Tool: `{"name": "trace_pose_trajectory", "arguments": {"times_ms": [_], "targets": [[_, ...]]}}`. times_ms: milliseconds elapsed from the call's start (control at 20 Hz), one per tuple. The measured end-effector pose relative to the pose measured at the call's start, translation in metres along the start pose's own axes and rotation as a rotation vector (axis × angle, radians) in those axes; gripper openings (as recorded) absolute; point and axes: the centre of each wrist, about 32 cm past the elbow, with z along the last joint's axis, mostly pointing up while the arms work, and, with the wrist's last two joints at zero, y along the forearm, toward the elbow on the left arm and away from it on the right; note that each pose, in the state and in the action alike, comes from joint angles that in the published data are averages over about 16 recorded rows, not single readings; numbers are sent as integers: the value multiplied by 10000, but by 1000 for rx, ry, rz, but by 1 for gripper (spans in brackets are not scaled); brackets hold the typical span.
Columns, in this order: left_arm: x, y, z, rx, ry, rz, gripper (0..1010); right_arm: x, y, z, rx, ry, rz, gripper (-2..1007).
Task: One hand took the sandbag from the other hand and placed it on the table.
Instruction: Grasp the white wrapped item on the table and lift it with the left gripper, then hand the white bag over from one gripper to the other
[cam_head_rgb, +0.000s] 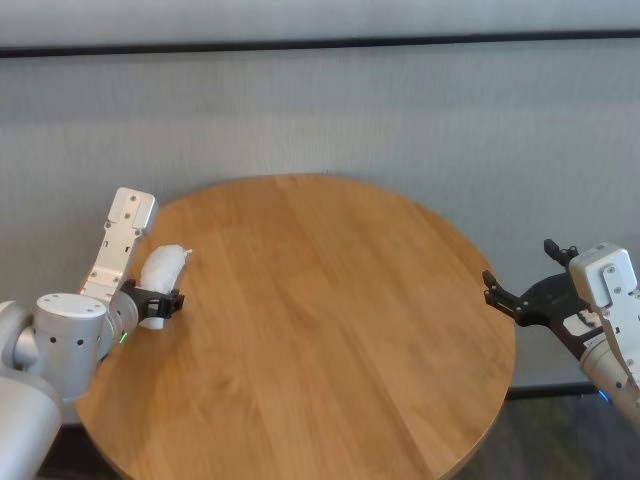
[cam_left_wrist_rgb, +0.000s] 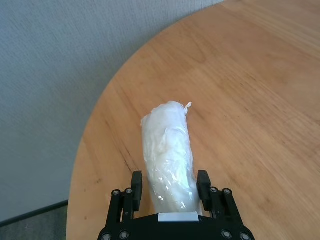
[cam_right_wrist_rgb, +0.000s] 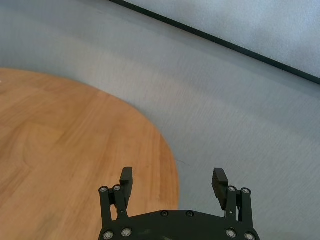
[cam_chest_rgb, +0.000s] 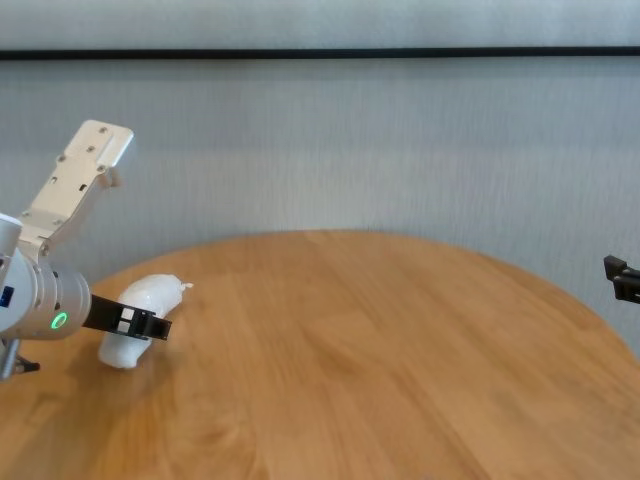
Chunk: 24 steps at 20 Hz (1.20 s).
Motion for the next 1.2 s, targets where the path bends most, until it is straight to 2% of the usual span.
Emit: {"name": "trace_pose_trajectory", "arguments": {"times_ms": [300,550,1200], "targets": [[0,0,0,0,0,0,612,0,0,0,0,0,0,1000],[0,1,0,0,0,0,522,0,0,0,0,0,0,1001],[0,1,0,0,0,0,429,0,0,0,0,0,0,1001]]}}
